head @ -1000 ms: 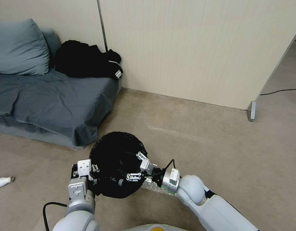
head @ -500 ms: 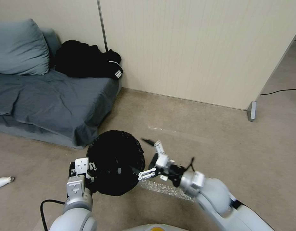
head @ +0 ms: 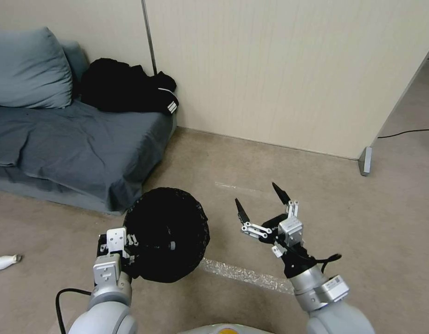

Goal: Pick up the trash bin, then pick up the garbage from the floor and place it into the trash bin.

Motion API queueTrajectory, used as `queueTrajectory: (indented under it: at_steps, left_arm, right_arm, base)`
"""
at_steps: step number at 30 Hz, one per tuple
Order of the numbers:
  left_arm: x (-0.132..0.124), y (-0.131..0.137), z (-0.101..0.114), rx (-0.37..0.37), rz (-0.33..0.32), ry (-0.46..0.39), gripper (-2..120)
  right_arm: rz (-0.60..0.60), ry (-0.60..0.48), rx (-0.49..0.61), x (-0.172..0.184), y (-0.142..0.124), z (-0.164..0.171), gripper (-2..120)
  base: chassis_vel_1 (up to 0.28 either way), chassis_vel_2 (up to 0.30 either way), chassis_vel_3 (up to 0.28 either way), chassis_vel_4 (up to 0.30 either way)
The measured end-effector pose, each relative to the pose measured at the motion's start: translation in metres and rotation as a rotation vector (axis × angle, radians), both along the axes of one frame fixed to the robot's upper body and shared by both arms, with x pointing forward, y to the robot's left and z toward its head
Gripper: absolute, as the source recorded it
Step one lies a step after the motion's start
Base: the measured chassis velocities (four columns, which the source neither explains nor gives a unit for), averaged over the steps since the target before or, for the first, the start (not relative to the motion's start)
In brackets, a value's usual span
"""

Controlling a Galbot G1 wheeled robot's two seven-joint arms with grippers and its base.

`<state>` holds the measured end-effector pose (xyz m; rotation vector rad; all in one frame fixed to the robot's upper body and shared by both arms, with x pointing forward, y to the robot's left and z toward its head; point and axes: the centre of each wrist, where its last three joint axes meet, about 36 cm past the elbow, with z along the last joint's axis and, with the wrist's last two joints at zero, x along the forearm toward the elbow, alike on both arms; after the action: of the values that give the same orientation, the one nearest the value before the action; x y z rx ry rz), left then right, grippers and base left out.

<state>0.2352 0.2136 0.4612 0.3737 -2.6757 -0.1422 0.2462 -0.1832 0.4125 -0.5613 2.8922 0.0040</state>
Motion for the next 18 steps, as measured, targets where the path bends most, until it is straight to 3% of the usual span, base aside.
queueTrajectory:
  at_steps: [8, 18]
  left_arm:
    - [-0.009, 0.000, 0.006, -0.006, 0.010, 0.005, 1]
    - [-0.012, -0.003, 0.008, -0.011, 0.011, 0.007, 1]
  right_arm:
    - [-0.054, 0.054, 0.084, -0.006, 0.028, -0.023, 100]
    - [-0.060, 0.049, 0.105, -0.003, 0.032, -0.026, 100]
  base:
    - [0.051, 0.051, 0.050, 0.043]
    - [0.081, 0.085, 0.089, 0.091]
